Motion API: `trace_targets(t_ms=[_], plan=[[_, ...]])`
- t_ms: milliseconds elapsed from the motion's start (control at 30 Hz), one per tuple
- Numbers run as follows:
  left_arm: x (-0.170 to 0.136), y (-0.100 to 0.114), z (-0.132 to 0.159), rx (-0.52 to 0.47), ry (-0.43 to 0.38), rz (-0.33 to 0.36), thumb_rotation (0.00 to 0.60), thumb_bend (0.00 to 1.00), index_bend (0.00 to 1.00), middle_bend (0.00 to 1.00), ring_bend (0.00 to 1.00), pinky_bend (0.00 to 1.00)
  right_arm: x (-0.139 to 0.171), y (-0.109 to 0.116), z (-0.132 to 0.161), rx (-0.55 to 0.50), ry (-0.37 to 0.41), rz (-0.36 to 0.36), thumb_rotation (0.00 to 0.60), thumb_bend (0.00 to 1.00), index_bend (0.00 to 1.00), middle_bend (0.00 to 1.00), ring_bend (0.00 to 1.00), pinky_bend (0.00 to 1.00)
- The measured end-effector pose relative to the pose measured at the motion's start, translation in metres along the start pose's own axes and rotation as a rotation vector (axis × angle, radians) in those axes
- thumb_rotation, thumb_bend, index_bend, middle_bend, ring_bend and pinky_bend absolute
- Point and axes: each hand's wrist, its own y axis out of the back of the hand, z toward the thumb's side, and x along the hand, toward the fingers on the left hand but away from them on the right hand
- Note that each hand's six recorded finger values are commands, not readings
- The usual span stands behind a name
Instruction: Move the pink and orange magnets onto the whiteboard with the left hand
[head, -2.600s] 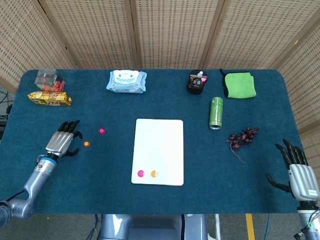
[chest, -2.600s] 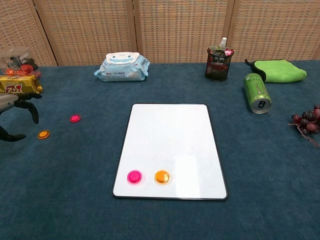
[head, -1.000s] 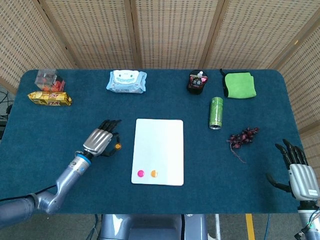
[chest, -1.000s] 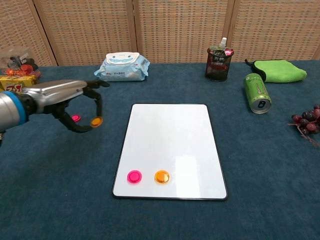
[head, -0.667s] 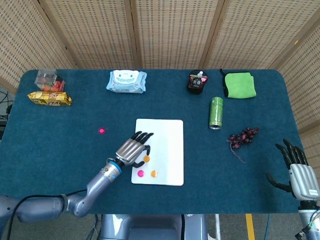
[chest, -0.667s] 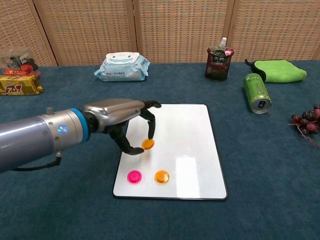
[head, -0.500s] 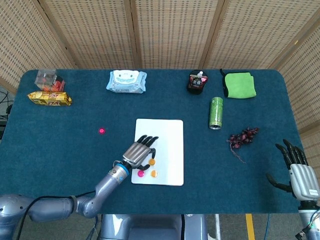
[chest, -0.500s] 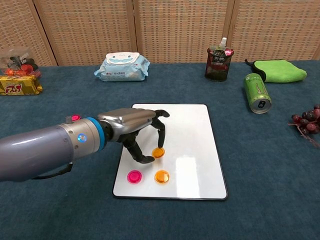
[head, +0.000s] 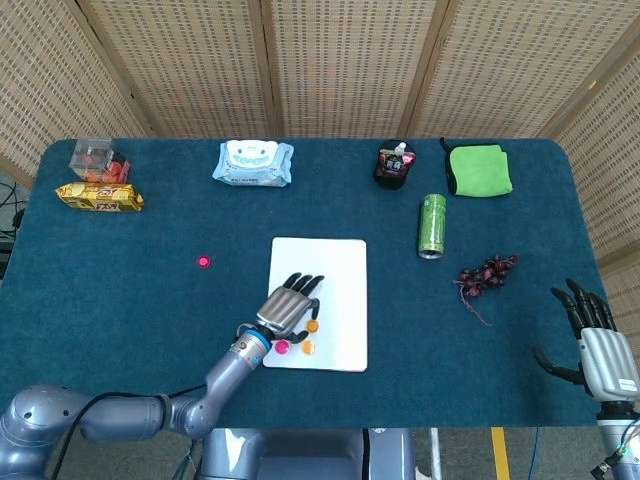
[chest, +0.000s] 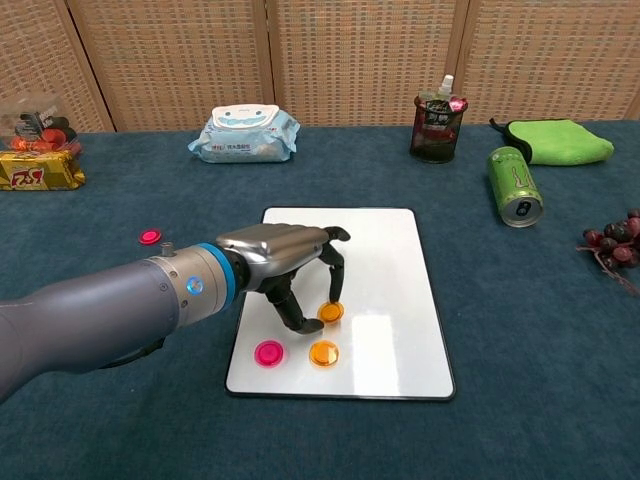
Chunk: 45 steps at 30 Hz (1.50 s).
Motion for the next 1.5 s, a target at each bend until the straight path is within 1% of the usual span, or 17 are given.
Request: trace_targets(t_ms=[100,133,200,367,433,700,833,933,1033,1200,1333,1367,1500], plan=[[0.000,0.000,0.000,0.008,0.005,0.001,0.600,0.32,0.61,0.00,0.00,0.00,0.000,0.000,0.000,0.000,0.000,0.000,0.600,0.31,0.10,0.00,0.00,0.00],[0.000,0.000,0.000,0.012,0.007,0.001,0.600,0.32,0.60,0.00,0.00,0.00,0.000,0.000,0.000,0.000,0.000,0.000,0.600,0.31,0.10,0.00,0.00,0.00],[0.000,-0.001,-0.001,0.021,0.013,0.000,0.600,0.31,0.53,0.00,0.00,0.00,0.000,0.000,0.000,0.000,0.001,-0.002,0.600,0.31,0.10,0.00,0.00,0.00],[-0.002,-0.001,-0.002,0.044,0.034,0.000,0.600,0.30,0.29,0.00,0.00,0.00,0.000,0.000,0.000,0.000,0.001,-0.002,0.600,0.31,0.10,0.00,0.00,0.00],[-0.002,0.001,-0.002,0.052,0.041,0.007,0.600,0.30,0.24,0.00,0.00,0.00,0.000,0.000,0.000,0.001,0.001,-0.002,0.600,0.31,0.10,0.00,0.00,0.00],[-0.005,0.007,-0.002,0.047,0.046,0.021,0.600,0.31,0.23,0.00,0.00,0.00,0.000,0.000,0.000,-0.001,0.001,-0.003,0.600,0.31,0.10,0.00,0.00,0.00],[-0.009,0.017,-0.008,0.044,0.047,0.045,0.600,0.31,0.23,0.00,0.00,0.00,0.000,0.000,0.000,-0.003,0.000,-0.003,0.600,0.31,0.10,0.00,0.00,0.00],[-0.013,0.030,-0.024,0.051,0.071,0.073,0.600,0.31,0.23,0.00,0.00,0.00,0.000,0.000,-0.001,-0.002,0.001,-0.001,0.600,0.31,0.10,0.00,0.00,0.00],[-0.020,0.046,-0.050,0.061,0.116,0.107,0.600,0.31,0.23,0.00,0.00,0.00,0.000,0.000,0.000,-0.001,0.001,0.000,0.600,0.31,0.10,0.00,0.00,0.00],[-0.037,0.069,-0.108,0.056,0.218,0.156,0.600,0.32,0.23,0.00,0.00,0.00,0.000,-0.001,0.000,0.004,0.001,0.002,0.600,0.31,0.10,0.00,0.00,0.00],[-0.046,0.072,-0.148,0.014,0.280,0.177,0.600,0.33,0.24,0.00,0.00,0.00,0.001,-0.001,0.001,0.003,0.000,0.001,0.600,0.31,0.10,0.00,0.00,0.00],[-0.049,0.072,-0.162,0.006,0.303,0.179,0.600,0.33,0.24,0.00,0.00,0.00,0.001,-0.001,0.001,0.001,-0.001,0.000,0.600,0.31,0.10,0.00,0.00,0.00],[-0.055,0.069,-0.203,-0.012,0.370,0.175,0.600,0.33,0.25,0.00,0.00,0.00,0.001,-0.001,0.002,0.003,-0.004,0.003,0.600,0.31,0.10,0.00,0.00,0.00]])
